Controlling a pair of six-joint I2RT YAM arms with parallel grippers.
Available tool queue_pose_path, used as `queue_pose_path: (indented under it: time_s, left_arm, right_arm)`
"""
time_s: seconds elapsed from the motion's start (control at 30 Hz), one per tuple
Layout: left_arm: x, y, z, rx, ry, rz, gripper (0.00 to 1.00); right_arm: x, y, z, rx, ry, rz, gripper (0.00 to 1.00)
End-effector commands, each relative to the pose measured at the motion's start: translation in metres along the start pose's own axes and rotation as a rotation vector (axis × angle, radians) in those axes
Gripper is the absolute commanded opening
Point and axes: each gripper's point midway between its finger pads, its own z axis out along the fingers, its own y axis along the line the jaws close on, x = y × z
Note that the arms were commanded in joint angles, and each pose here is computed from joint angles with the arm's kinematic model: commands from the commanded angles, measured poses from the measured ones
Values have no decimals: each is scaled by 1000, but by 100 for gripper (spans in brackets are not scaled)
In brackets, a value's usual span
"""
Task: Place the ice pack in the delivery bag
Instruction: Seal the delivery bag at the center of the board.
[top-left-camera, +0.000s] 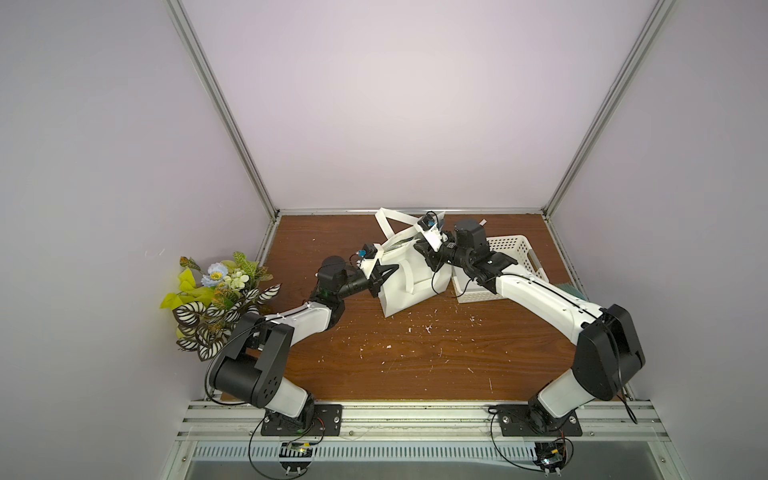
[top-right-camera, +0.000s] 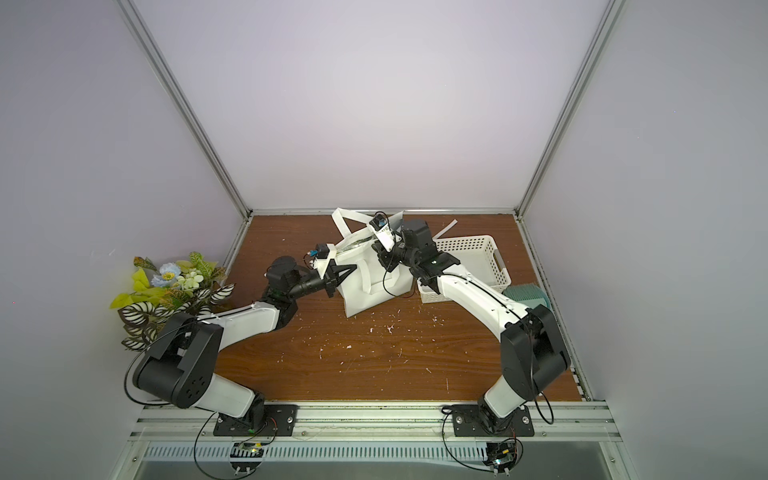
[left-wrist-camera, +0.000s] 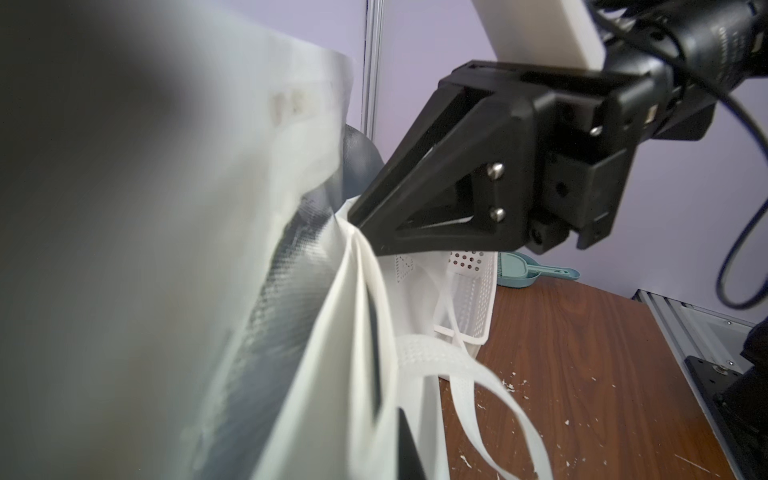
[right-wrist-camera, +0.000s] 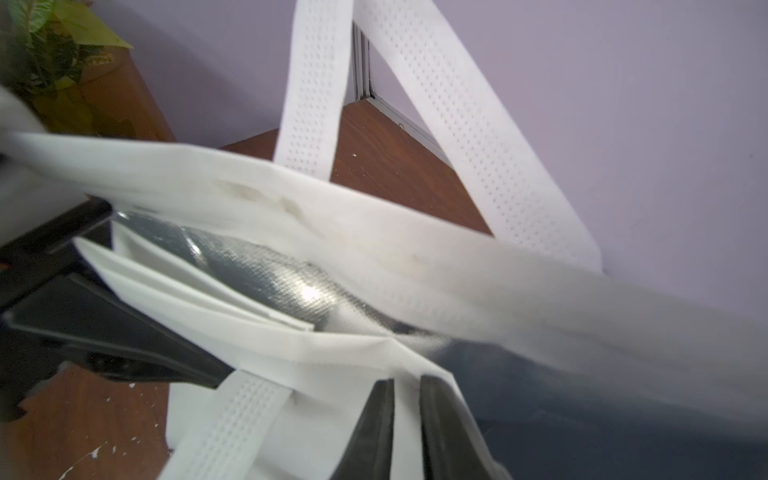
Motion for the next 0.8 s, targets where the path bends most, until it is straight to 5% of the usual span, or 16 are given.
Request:
queue_pose_path:
  time_s: [0.0,0.37,0.63,0.77]
  left_arm:
    - [-3,-15,0,46,8,41,1]
    - [-13,-22,2,54,-18,65,1]
    - [-23,-29,2,58,-46,87,1]
    - [-23,-28,2,52,-45,86,1]
  right_arm:
    - [-57,0,-33,-6,-127,-2,21]
    - [-134,-13,-37,51,-136,14,24]
    - [-108,0,4,-23,64,-5,24]
    - [-91,13,6,-78,114,-10,17]
